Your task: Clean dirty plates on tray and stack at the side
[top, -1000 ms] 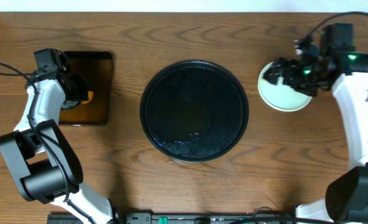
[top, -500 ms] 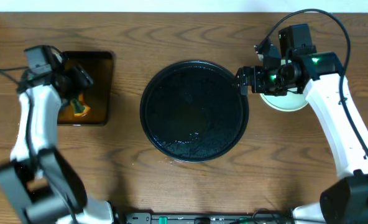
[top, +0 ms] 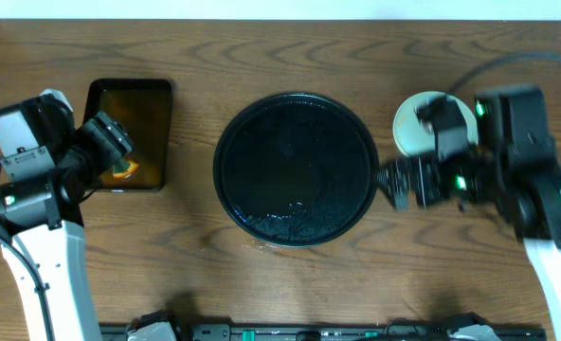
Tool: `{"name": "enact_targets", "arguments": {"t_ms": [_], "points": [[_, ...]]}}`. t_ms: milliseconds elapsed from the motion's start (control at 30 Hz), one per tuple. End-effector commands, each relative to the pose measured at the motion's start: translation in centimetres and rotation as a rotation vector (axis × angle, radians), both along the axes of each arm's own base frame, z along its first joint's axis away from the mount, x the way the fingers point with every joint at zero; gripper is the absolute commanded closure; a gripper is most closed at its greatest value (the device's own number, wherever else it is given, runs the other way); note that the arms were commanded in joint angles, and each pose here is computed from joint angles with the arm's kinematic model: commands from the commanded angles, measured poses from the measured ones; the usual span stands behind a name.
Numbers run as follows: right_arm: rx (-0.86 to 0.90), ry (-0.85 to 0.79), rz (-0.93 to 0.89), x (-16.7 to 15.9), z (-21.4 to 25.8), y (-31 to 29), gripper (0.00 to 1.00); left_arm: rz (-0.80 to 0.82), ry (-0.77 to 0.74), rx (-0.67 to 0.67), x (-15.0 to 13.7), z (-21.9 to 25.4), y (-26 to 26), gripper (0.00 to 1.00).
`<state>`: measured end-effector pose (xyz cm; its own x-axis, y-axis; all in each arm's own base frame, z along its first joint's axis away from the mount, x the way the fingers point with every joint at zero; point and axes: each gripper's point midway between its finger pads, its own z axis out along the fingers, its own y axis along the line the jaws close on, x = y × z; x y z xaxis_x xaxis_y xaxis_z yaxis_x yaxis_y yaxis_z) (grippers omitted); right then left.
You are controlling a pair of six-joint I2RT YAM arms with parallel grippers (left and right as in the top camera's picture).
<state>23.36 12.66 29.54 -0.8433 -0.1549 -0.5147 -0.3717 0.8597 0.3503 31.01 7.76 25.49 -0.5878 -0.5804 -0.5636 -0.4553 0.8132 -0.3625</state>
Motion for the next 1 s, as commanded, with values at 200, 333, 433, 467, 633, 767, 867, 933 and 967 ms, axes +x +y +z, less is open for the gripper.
{"name": "enact_targets", "arguments": {"t_ms": [200, 333, 433, 467, 633, 767, 867, 933, 967], "points": [[-0.085, -0.038, 0.001, -4.6, 0.7, -2.1, 0.01, -0.009, 0.008, -0.006, 0.1, -0.2, -0.1, 0.21], [-0.076, -0.046, -0.004, -4.8, 1.0, -2.1, 0.01, -0.009, 0.007, -0.007, 0.1, -0.2, -0.1, 0.21], [-0.076, -0.046, -0.004, -4.8, 1.0, -2.1, 0.01, -0.009, 0.007, -0.006, 0.1, -0.2, -0.1, 0.21], [-0.076, -0.046, -0.004, -4.8, 1.0, -2.1, 0.01, -0.009, 0.007, -0.007, 0.1, -0.2, -0.1, 0.21], [-0.076, -0.045, -0.004, -4.8, 1.0, -2.1, 0.01, -0.009, 0.007, -0.006, 0.1, -0.2, -0.1, 0.21], [-0.078, -0.043, -0.004, -4.9, 0.9, -2.2, 0.01, -0.009, 0.007, -0.006, 0.1, -0.2, -0.1, 0.21], [-0.109, -0.05, -0.023, -4.6, 0.8, -2.7, 0.01, -0.009, 0.007, -0.007, 0.1, -0.2, -0.1, 0.2], [-0.147, -0.033, -0.041, -4.2, -0.1, -3.3, 0.01, -0.009, 0.007, -0.006, 0.1, -0.2, -0.1, 0.2], [-0.162, -0.028, -0.053, -4.0, -0.4, -3.6, 0.01, -0.009, 0.007, -0.006, 0.1, -0.2, -0.1, 0.2]]}}
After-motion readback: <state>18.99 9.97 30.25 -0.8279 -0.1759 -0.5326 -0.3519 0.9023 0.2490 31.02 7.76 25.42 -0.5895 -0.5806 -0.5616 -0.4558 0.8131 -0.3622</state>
